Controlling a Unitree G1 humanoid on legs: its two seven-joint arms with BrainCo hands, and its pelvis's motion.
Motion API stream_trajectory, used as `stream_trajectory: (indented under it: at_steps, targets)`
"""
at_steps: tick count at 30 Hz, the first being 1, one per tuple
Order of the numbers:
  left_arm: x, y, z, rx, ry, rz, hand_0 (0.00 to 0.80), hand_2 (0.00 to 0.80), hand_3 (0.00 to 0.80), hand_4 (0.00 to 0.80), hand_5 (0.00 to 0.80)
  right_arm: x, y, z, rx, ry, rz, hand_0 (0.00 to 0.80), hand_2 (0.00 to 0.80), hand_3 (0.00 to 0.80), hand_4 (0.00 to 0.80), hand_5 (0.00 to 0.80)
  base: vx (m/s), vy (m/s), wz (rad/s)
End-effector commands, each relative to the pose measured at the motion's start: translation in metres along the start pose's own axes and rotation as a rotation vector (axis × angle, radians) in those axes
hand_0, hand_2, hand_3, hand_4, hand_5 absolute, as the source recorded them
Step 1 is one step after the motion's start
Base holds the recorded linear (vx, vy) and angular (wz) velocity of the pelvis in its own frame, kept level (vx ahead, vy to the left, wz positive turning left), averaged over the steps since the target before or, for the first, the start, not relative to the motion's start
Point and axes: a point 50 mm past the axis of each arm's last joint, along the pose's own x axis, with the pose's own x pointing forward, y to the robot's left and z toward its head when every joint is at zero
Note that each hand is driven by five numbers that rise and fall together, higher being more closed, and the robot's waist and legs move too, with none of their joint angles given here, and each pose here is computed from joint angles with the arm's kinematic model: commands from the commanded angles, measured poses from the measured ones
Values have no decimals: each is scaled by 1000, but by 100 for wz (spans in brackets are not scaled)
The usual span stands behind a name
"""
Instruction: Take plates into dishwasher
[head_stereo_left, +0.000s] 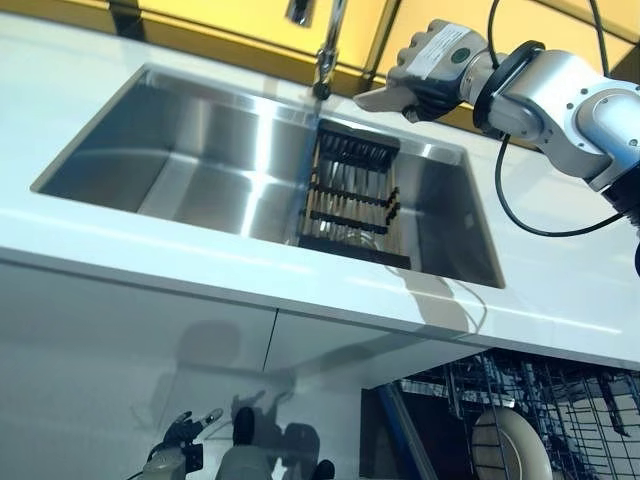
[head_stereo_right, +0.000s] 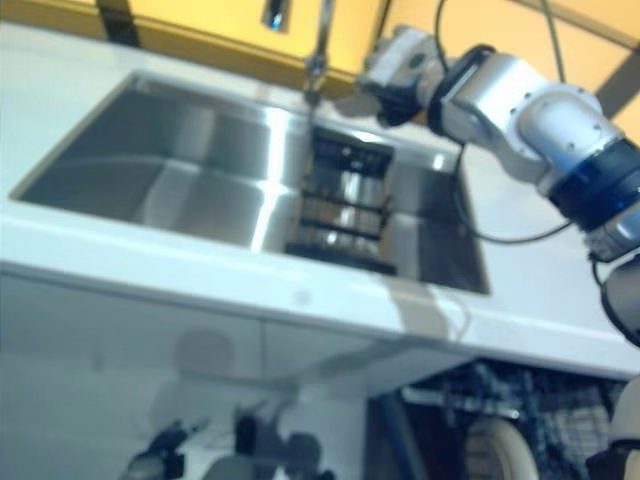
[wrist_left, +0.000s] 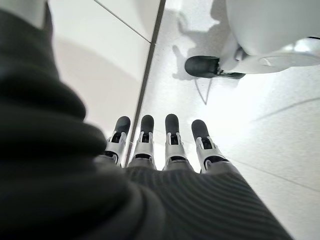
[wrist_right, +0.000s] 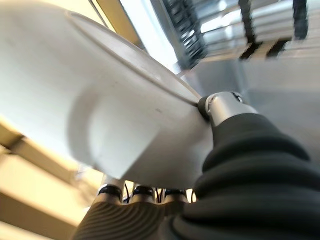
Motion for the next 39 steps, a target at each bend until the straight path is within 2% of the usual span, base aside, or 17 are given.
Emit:
stream_trajectory:
  at_steps: [1,8,15,24,29,32,39]
  targets:
    - [1,1,-4,84,7,4,0,0,0,0,0,-20,-10,-50,162,233,-71,800,800,800,800,800,42,-8,-22]
    - [-2,2,-16,130,41,-22,0,0,0,0,0,-37,6,-78,442,389,-109,800,800,800,800,800,37,-20,-11]
    - [-4,5,-28,160,75,-42,0,0,0,0,0,-80,34,-121,704,609,-157,800,800,800,800,800,29,-14,-12]
    - [-7,16,-37,167,98,-37,0,0,0,0,0,-150,62,-159,733,833,-136,800,800,800,800,800,22,-26,-11]
    - [-7,22,-37,195,112,-20,0,0,0,0,0,-183,74,-167,758,891,-79,800,800,800,800,800,3,-46,-10]
    - [-8,25,-38,224,121,-16,0,0,0,0,0,-191,79,-167,780,903,-64,800,800,800,800,800,-11,-52,-13]
    - [-6,26,-35,260,132,-22,0,0,0,0,0,-213,111,-155,819,908,94,800,800,800,800,800,-26,-64,-17]
